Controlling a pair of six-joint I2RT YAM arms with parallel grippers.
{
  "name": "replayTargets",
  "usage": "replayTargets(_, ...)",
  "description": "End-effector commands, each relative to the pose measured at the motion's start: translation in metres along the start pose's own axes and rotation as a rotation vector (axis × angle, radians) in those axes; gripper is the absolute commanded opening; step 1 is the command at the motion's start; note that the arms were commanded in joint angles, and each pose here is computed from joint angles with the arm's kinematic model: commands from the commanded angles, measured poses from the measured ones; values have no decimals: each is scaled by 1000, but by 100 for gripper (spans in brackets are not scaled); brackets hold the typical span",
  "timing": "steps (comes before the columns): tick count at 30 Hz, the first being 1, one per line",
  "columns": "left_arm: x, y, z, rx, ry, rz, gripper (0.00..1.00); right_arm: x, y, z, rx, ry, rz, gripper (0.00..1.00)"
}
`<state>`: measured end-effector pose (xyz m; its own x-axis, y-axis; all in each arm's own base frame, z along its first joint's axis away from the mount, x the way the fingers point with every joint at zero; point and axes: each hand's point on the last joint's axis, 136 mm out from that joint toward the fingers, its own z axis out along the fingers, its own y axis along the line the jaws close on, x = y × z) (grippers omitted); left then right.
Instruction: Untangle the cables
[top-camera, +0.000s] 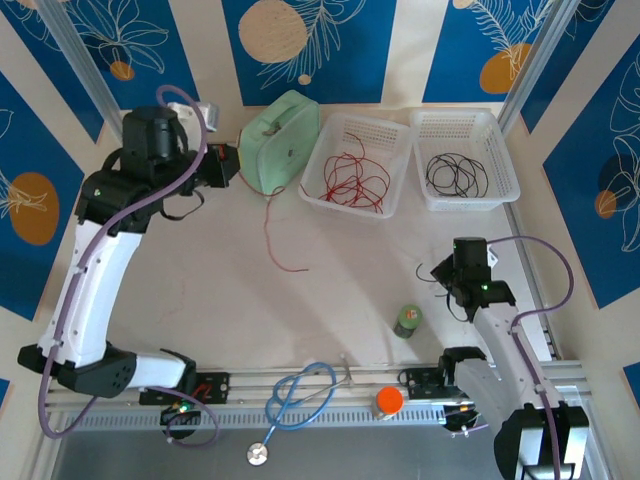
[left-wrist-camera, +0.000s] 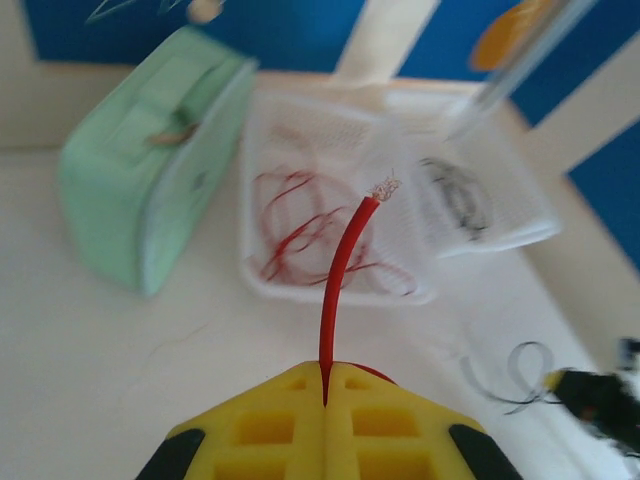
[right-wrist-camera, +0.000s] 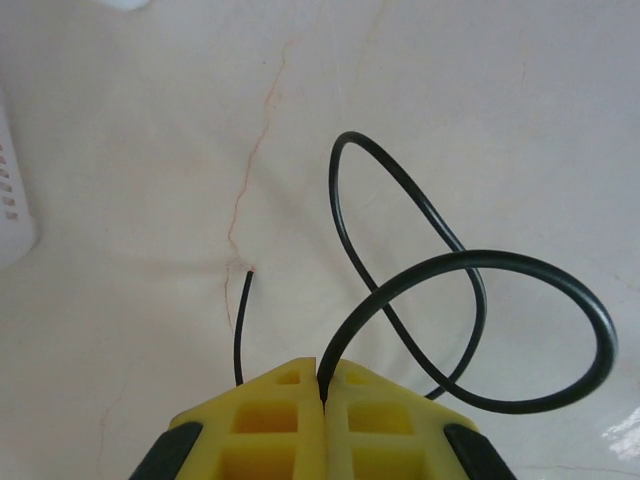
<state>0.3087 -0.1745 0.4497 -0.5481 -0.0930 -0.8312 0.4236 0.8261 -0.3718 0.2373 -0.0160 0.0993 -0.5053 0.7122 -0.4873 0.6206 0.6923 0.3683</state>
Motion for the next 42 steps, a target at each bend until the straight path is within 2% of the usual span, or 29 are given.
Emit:
replayTargets(1, -33, -47, -11, 223, -109, 44, 0, 5, 5, 4, -36, 14, 23, 0)
replayTargets(5, -65, -59, -15, 270, -243, 74, 0, 14, 3, 8, -34, 36, 21, 0)
replayTargets(10, -91, -56, 15, 287, -370, 75, 0, 28, 2, 12, -29, 64, 6, 0)
replayTargets(15, -109, -51, 75, 345, -413, 32, 0, 40, 1, 11, -13, 80, -18, 0)
replayTargets(20, -125, -50, 119, 402, -451, -3, 0, 50, 3, 9, -7, 93, -41, 0)
replayTargets(26, -137, -51, 151, 476, -508, -31, 0, 62, 1, 9, 3, 111, -60, 0)
replayTargets(31, -147, -56, 164, 508, -526, -31, 0, 67, -2, 10, 14, 120, -69, 0)
replayTargets(37, -128, -46, 204, 482, -477, -44, 0, 67, -1, 10, 10, 120, -69, 0)
replayTargets(42, -74, -25, 274, 446, -383, -82, 0, 69, 0, 11, 4, 127, -75, 0)
